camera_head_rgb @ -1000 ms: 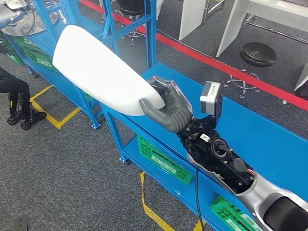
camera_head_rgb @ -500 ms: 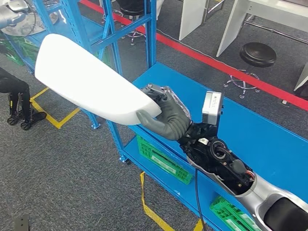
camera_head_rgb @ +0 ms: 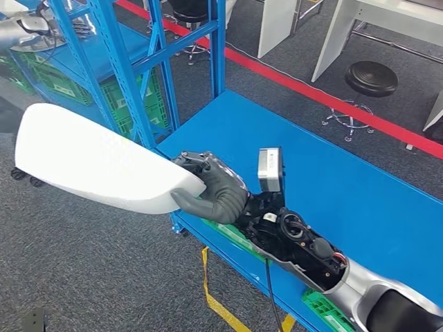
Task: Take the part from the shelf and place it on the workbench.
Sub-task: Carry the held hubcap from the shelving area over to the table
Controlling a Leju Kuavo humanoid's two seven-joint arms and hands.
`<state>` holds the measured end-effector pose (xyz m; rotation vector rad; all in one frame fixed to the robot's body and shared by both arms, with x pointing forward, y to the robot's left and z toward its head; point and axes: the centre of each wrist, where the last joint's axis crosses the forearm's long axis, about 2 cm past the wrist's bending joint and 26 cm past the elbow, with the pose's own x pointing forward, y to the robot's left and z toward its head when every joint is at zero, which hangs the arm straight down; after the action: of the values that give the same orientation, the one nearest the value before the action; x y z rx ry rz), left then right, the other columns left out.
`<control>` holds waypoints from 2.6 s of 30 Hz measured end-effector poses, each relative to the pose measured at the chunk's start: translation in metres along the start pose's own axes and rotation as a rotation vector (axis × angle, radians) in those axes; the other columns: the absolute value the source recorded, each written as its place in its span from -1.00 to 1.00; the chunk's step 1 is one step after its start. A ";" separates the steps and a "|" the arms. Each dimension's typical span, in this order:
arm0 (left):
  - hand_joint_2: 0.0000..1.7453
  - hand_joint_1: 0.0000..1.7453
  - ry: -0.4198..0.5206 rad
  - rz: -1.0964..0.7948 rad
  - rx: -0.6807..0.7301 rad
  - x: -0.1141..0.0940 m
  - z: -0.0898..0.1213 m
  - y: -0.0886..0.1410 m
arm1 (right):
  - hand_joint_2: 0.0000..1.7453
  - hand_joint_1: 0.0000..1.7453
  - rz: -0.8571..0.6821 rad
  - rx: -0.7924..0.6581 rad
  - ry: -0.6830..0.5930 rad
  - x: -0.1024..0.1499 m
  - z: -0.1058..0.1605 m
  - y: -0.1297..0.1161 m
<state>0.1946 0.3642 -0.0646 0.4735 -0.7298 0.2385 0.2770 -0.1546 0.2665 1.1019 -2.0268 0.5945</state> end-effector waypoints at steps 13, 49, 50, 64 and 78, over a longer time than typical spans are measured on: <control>1.00 -1.00 0.002 0.001 0.010 -0.003 0.001 0.001 | 1.00 1.00 -0.087 -0.049 0.075 -0.032 0.001 0.005; 1.00 -1.00 -0.003 -0.006 0.020 -0.006 0.001 0.004 | 1.00 1.00 -0.063 -0.054 0.155 -0.065 0.011 0.022; 1.00 -1.00 -0.002 -0.007 0.020 -0.007 0.001 0.003 | 1.00 1.00 -0.064 -0.055 0.160 -0.066 0.012 0.022; 1.00 -1.00 0.003 -0.010 0.023 -0.009 0.002 0.004 | 1.00 1.00 -0.073 -0.044 0.174 -0.069 0.012 0.026; 1.00 -1.00 -0.001 -0.016 0.023 -0.009 0.001 0.006 | 1.00 1.00 -0.075 -0.041 0.176 -0.070 0.012 0.027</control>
<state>0.1855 0.3680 -0.0678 0.5012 -0.7244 0.2325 0.2743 -0.1136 0.2029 1.0580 -1.8313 0.5878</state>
